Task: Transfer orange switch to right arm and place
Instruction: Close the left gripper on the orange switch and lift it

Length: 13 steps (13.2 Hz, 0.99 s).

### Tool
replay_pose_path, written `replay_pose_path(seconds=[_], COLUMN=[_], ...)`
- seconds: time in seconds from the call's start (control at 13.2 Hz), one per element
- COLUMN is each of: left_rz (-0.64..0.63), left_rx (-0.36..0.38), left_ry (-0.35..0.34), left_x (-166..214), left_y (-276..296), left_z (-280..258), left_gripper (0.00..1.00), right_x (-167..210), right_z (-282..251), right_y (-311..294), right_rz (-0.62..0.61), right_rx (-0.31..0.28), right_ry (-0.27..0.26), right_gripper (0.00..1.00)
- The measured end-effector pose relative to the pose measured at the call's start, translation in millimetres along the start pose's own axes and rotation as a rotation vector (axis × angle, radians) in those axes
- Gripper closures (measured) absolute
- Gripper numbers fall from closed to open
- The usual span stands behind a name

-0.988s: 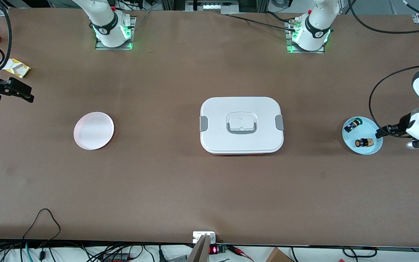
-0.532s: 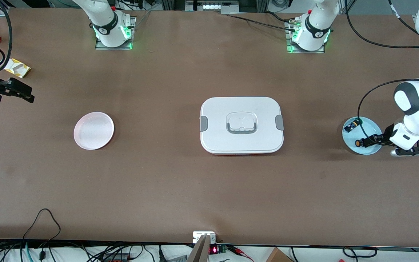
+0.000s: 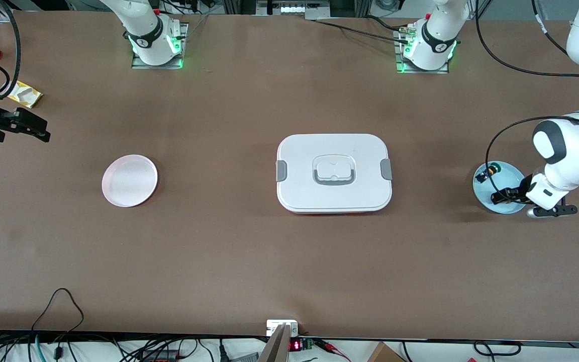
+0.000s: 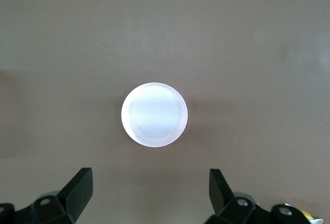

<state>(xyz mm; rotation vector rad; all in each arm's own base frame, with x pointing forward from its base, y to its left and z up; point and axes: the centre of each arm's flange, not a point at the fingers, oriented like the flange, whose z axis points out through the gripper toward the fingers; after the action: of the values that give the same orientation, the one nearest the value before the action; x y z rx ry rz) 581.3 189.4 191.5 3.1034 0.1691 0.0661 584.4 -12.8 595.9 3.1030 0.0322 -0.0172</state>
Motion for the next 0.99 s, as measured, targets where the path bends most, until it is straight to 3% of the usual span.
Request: replay_pose_path(seconds=[0.3,0.68,0.76,0.84,0.91,0.99], left_rz=[0.0,-0.002,-0.002,0.0,0.005,0.007], left_rx=[-0.007,-0.011,-0.011,-0.011,-0.01,-0.01], left_ry=[-0.027,-0.039,-0.037,-0.036,-0.033,-0.03], left_x=[-9.4,-13.1,-12.9,-12.7,-12.2,-11.5], left_y=[2.3,1.5,1.5,1.5,1.4,1.2], left_z=[12.0,20.1,19.9,19.8,19.3,18.8], left_gripper=[0.0,0.04,0.07,0.2,0.28,0.28], right_x=[2.3,1.8,1.6,1.5,1.5,1.5], right_z=[4.9,2.3,1.5,1.0,0.9,1.0], right_y=[1.7,2.1,0.8,0.0,0.1,0.5], right_rz=[0.013,0.006,0.004,0.002,0.002,0.003], right_rx=[0.044,0.012,0.009,0.008,0.008,0.008], right_ry=[-0.006,-0.001,0.0,0.001,0.001,0.001], right_gripper=[0.0,0.0,0.0,0.0,0.0,0.0])
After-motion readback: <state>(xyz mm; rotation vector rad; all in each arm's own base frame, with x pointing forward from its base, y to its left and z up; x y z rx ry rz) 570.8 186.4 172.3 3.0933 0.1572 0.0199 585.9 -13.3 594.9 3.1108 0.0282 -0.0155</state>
